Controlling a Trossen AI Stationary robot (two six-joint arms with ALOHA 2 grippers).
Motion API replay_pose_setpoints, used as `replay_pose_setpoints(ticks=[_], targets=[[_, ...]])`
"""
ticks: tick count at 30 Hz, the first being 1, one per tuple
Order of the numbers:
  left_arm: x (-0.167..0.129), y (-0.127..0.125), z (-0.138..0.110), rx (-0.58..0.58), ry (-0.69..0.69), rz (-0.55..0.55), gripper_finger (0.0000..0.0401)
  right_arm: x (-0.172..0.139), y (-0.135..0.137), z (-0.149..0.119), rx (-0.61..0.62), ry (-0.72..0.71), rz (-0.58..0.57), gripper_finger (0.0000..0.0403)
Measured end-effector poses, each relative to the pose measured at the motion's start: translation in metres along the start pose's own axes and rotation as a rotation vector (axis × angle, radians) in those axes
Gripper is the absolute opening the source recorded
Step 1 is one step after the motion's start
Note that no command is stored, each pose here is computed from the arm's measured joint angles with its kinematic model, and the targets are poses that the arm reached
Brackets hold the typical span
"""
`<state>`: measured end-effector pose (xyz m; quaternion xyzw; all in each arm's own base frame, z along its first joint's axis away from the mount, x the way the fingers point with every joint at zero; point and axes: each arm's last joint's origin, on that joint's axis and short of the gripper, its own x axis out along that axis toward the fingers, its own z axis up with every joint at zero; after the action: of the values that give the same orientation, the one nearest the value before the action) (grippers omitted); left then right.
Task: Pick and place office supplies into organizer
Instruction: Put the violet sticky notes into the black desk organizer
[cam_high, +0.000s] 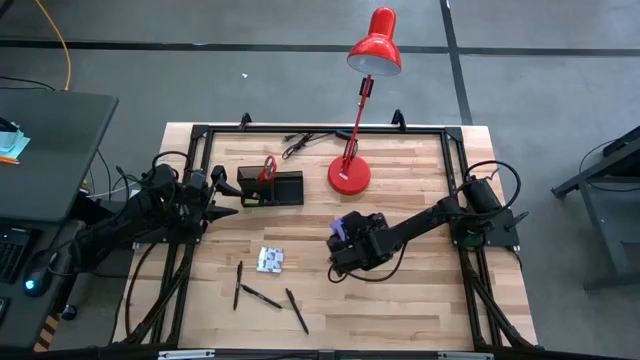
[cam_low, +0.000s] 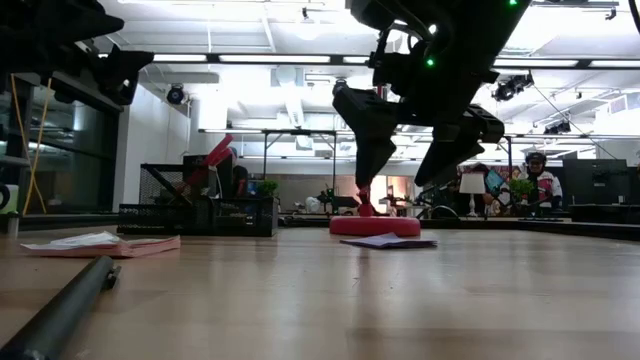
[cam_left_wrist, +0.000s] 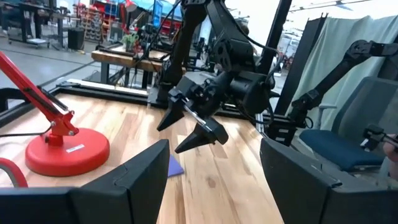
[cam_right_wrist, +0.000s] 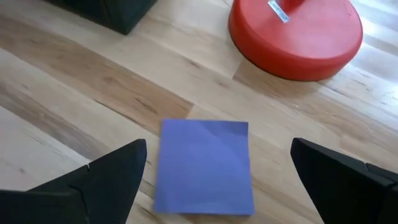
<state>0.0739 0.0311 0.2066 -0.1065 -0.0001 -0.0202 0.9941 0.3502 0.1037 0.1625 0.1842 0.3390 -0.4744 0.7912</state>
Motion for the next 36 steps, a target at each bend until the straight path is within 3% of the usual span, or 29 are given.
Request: replay_pose_setpoints(ticks=[10, 19, 26, 31, 36], targets=[[0.000, 0.000, 0.000, 0.003, 0.000, 0.000, 0.0239, 0.001, 0.009, 0.006, 0.133, -0.085, 0.065, 0.0392], [0.000, 0.000, 0.000, 0.003, 0.000, 0.000, 0.0239, 0.013, 0.012, -0.001, 0.148, -0.161, 0.023, 0.0394], [0.000, 0.000, 0.000, 0.003, 0.000, 0.000, 0.0239, 0.028, 0.014, 0.007, 0.171, -0.069, 0.042, 0.0399], [0.000, 0.000, 0.000, 0.003, 0.000, 0.000, 0.0239, 0.040, 0.012, 0.015, 0.254, 0.116, 0.067, 0.0397], [0.000, 0.000, 0.000, 0.003, -0.001, 0.000, 0.0239, 0.048, 0.012, 0.015, 0.249, 0.072, 0.049, 0.0397]])
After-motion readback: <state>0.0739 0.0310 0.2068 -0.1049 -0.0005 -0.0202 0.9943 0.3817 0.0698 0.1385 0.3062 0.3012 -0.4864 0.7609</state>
